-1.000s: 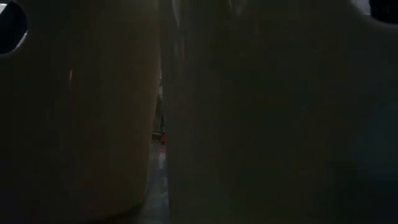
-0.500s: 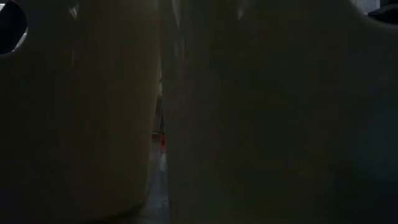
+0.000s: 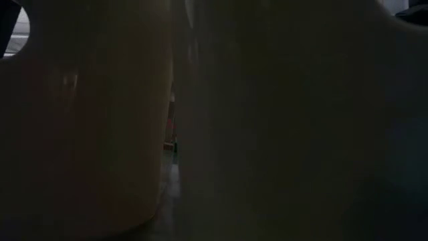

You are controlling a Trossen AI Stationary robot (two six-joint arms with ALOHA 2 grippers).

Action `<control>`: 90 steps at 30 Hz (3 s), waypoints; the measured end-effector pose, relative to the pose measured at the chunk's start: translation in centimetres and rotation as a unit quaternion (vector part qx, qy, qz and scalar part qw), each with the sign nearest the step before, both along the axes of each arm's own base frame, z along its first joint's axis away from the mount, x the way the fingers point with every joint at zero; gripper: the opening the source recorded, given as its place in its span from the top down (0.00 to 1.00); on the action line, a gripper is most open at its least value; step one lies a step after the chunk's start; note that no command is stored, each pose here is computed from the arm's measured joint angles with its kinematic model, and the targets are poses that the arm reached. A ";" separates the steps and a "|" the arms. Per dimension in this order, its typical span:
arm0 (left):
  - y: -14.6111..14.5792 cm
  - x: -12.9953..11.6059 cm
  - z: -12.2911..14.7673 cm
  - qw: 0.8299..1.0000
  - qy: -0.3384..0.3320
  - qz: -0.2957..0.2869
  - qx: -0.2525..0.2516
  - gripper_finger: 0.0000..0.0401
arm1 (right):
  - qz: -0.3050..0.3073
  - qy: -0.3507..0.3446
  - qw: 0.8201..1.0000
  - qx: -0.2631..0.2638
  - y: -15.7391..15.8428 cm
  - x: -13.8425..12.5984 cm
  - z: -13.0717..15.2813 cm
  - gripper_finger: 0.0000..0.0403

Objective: Sort blocks
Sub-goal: Put the orange game piece into the top right white bin, then put the green game piece into the bottom right white bin

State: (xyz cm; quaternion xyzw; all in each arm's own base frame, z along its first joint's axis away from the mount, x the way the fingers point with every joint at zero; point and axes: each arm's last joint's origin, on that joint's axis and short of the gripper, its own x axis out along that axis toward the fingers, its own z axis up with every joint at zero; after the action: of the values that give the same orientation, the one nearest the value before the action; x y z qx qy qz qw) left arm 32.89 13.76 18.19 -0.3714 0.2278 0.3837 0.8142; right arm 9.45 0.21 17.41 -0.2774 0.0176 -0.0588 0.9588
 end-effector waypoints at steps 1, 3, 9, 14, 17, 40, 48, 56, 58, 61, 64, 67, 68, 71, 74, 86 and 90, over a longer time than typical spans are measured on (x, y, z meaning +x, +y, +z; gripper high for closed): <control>-0.3 0.4 0.6 1.000 -0.025 -0.006 0.010 0.69 | 0.000 0.002 1.000 -0.007 0.0 0.0 0.0 0.32; -1.0 1.3 1.5 0.997 -0.075 -0.020 0.028 0.69 | 0.000 0.002 1.000 -0.011 0.0 0.0 0.0 0.32; -2.4 3.7 3.0 0.972 -0.199 -0.063 0.103 0.68 | 0.000 0.003 1.000 -0.012 0.0 0.0 -0.1 0.32; -2.8 5.0 2.3 0.954 -0.254 -0.077 0.142 0.68 | 0.004 0.005 1.000 -0.012 0.0 0.0 -0.1 0.32; -2.7 5.8 1.3 0.950 -0.261 -0.081 0.153 0.68 | 0.005 0.005 1.000 -0.013 0.0 0.0 -0.1 0.32; -1.1 12.1 -1.6 0.955 -0.175 -0.134 0.199 0.54 | 0.009 0.006 1.000 -0.013 0.1 0.0 -0.2 0.32; -0.3 11.8 -1.7 0.960 -0.152 -0.130 0.194 0.42 | 0.009 0.006 1.000 -0.013 0.1 0.0 -0.2 0.32; 1.4 9.9 0.8 0.959 -0.062 -0.152 0.229 0.41 | 0.009 0.006 1.000 -0.013 0.1 0.0 -0.2 0.32; 2.1 8.9 1.0 0.966 -0.022 -0.148 0.211 0.41 | 0.009 0.006 1.000 -0.013 0.1 0.0 -0.2 0.32; 3.4 7.1 1.1 0.978 0.032 -0.121 0.166 0.41 | 0.009 0.006 1.000 -0.013 0.1 0.0 -0.2 0.32; 5.0 5.1 0.8 0.988 0.082 -0.072 0.109 0.41 | 0.009 0.006 1.000 -0.013 0.0 0.0 -0.2 0.32; 6.5 3.2 0.5 0.988 0.126 -0.042 0.075 0.41 | 0.009 0.006 1.000 -0.013 0.1 0.0 -0.2 0.32; 7.0 2.7 0.6 0.987 0.137 -0.039 0.071 0.41 | 0.009 0.006 1.000 -0.013 0.1 0.0 -0.2 0.32; 8.0 1.7 0.3 0.981 0.173 -0.047 0.070 0.41 | 0.009 0.006 1.000 -0.013 0.0 0.0 -0.2 0.32; 8.5 1.0 0.1 0.975 0.200 -0.064 0.072 0.41 | 0.009 0.005 1.000 -0.013 0.1 0.0 -0.2 0.32; 9.0 -0.6 -0.6 0.953 0.277 -0.106 0.061 0.41 | 0.009 0.005 1.000 -0.013 0.1 0.0 -0.1 0.32; 9.3 -1.1 -0.7 0.947 0.296 -0.115 0.059 0.41 | 0.009 0.005 1.000 -0.013 0.1 0.0 -0.1 0.32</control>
State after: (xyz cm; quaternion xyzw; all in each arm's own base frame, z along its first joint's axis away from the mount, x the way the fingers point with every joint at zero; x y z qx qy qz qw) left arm 31.83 23.03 17.51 -0.1643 0.4765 0.3926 0.7693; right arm 9.48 0.26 17.26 -0.2903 0.0193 -0.0490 0.9555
